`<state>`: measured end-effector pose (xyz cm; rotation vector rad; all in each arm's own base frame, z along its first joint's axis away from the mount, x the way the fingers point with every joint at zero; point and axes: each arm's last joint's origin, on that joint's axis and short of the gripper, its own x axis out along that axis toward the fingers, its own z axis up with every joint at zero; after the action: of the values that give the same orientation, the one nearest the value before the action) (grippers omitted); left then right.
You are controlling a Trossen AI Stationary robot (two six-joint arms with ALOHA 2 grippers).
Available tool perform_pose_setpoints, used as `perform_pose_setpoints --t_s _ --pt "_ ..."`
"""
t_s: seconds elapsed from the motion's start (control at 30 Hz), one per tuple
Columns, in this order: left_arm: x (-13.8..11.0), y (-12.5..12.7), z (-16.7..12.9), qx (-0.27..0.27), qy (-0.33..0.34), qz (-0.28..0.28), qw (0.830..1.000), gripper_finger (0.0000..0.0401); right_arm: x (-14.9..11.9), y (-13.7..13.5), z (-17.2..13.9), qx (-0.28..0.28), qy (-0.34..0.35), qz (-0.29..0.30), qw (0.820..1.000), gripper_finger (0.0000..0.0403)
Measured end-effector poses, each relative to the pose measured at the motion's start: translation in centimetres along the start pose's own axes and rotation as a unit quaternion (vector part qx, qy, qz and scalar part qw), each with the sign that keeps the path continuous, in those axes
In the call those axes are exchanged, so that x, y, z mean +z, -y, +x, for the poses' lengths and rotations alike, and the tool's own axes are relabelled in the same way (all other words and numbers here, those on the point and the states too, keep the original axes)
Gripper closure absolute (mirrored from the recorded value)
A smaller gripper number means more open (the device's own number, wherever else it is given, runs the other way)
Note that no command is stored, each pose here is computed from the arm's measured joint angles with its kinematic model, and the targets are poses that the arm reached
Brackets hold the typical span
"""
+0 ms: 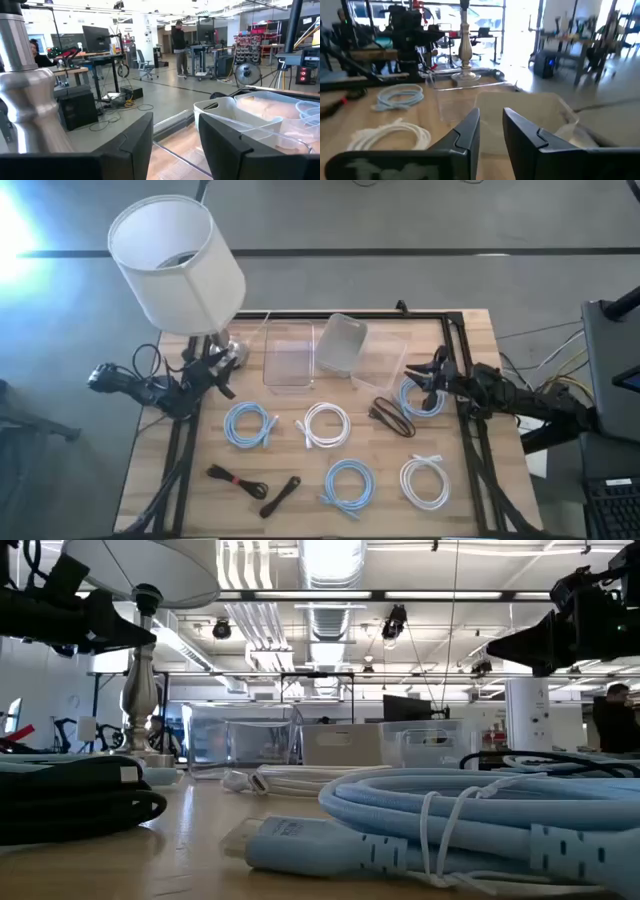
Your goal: Sort HDMI cables
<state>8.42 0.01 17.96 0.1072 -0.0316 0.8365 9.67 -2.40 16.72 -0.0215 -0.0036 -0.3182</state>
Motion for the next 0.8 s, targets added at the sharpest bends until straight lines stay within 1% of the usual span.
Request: perform_pose_setpoints --t_s 0.13,0.23,0.57,0.8 --pt "0.00 0.00 0.00 0.000 0.000 0.000 1.000 0.0238 0.00 0.00 0.00 0.000 0.000 -0.069 0.998 0.0316" --pt "-0.01 0.00 0.00 0.000 0.000 0.000 1.000 0.0238 -0.03 0.00 0.00 0.000 -0.002 -0.094 0.996 0.0318" --pt "0.00 0.00 0.00 0.000 0.000 0.000 1.000 0.0238 -0.06 0.00 0.00 0.000 -0.003 -0.098 0.995 0.0334" --pt "-0.01 0.00 0.00 0.000 0.000 0.000 1.000 0.0238 -0.06 0.00 0.00 0.000 -0.003 -0.098 0.995 0.0330"
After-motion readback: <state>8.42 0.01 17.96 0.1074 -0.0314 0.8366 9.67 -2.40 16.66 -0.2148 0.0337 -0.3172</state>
